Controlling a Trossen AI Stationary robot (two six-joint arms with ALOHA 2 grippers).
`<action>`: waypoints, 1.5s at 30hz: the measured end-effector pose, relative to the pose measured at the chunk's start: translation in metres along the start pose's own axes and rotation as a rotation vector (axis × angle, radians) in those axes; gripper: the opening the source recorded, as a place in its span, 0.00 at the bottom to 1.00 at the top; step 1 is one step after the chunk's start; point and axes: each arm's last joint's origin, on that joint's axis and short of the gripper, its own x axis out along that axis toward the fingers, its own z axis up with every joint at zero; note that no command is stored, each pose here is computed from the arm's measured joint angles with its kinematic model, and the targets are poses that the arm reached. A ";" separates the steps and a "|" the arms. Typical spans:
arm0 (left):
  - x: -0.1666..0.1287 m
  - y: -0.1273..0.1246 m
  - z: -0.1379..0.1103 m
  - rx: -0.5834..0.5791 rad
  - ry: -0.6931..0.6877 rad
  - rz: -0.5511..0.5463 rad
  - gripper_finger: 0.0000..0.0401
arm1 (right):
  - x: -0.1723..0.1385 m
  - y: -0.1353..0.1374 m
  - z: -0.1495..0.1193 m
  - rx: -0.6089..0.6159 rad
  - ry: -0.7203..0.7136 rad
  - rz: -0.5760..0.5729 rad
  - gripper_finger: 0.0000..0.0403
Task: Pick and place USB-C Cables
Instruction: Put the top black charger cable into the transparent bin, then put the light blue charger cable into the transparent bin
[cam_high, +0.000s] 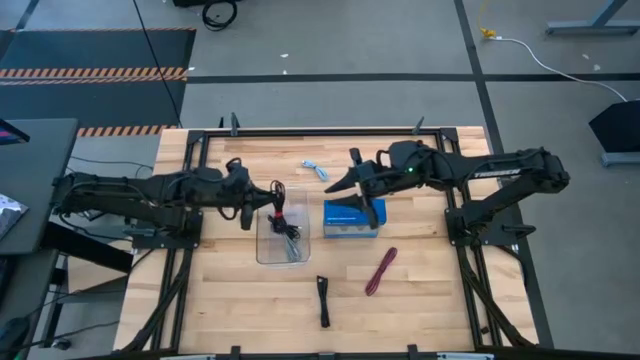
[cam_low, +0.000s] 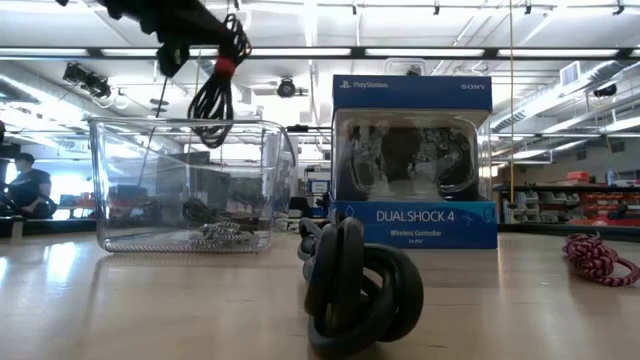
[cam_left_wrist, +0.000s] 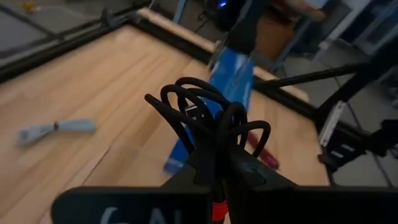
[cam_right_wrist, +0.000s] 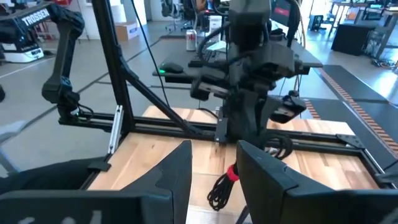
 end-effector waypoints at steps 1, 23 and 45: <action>0.000 0.001 -0.001 -0.022 0.012 0.017 0.04 | 0.000 0.000 0.000 0.000 0.003 0.001 0.33; 0.019 0.007 -0.029 -0.290 0.291 0.093 0.22 | 0.000 -0.001 -0.005 0.008 0.057 -0.042 0.32; 0.033 0.002 -0.031 -0.185 0.339 -0.032 0.42 | 0.000 -0.001 -0.006 -0.010 0.066 -0.053 0.32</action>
